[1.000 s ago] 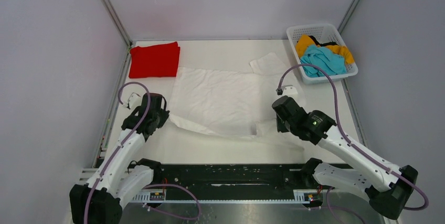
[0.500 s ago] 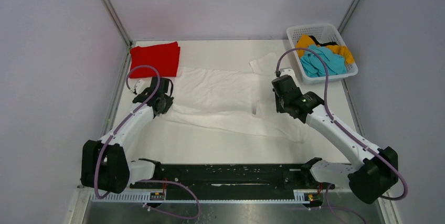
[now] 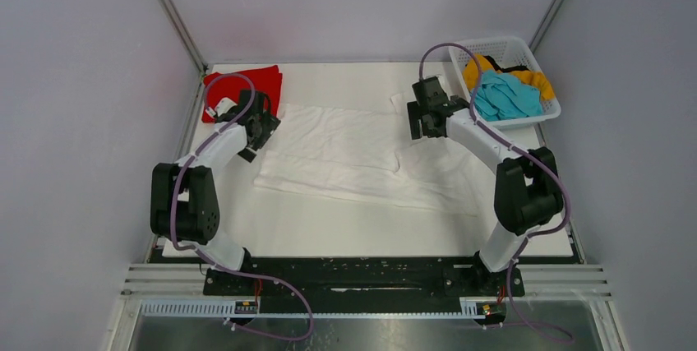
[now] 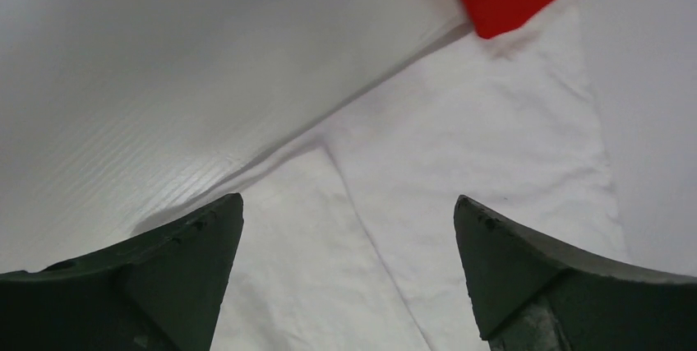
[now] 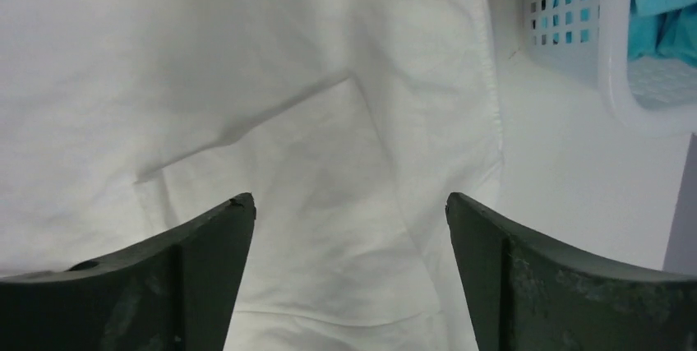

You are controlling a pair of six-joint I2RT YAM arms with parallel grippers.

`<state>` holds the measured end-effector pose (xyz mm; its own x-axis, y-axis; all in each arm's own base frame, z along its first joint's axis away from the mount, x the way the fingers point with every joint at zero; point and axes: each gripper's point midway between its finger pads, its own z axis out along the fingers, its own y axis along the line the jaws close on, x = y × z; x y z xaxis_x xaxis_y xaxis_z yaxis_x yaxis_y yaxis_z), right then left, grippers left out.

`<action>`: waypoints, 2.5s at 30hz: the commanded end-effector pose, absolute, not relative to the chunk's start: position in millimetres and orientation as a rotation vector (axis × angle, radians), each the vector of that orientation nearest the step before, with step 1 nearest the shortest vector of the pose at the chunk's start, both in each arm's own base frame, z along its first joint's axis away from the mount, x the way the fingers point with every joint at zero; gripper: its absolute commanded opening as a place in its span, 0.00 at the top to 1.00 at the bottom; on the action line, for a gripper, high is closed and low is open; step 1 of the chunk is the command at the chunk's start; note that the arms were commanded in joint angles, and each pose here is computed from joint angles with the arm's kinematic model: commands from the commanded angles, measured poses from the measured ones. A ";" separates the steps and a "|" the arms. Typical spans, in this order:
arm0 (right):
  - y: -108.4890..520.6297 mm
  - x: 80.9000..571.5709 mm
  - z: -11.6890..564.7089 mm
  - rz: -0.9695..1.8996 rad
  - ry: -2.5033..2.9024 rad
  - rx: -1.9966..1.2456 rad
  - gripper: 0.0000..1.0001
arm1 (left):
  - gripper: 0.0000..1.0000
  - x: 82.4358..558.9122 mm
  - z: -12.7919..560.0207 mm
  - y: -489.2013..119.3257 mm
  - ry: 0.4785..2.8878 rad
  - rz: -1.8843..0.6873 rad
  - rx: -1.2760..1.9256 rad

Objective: Fold and stack the t-shirts
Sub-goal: Fold the flattened tshirt in 1/3 of the way

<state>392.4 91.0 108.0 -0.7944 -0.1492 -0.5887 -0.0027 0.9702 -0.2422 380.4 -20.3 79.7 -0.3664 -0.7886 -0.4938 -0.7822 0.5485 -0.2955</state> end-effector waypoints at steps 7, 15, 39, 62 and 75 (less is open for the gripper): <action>150.9 335.9 98.2 0.292 2.539 0.077 0.01 | 0.01 381.4 99.0 -99.8 2.367 -0.558 -0.874; 192.4 300.8 43.6 0.538 2.695 0.115 0.00 | 0.01 356.8 36.0 -127.3 2.570 -0.563 -0.837; 156.5 164.1 10.7 0.524 2.794 0.185 0.01 | 0.01 182.7 -13.6 -103.2 2.725 -0.494 -0.956; 147.3 162.0 23.2 0.472 2.753 0.054 0.00 | 0.01 148.6 8.3 -107.1 2.598 -0.636 -1.077; 154.6 193.1 73.7 0.509 2.566 0.046 0.00 | 0.01 189.8 77.6 -94.9 2.415 -0.584 -0.938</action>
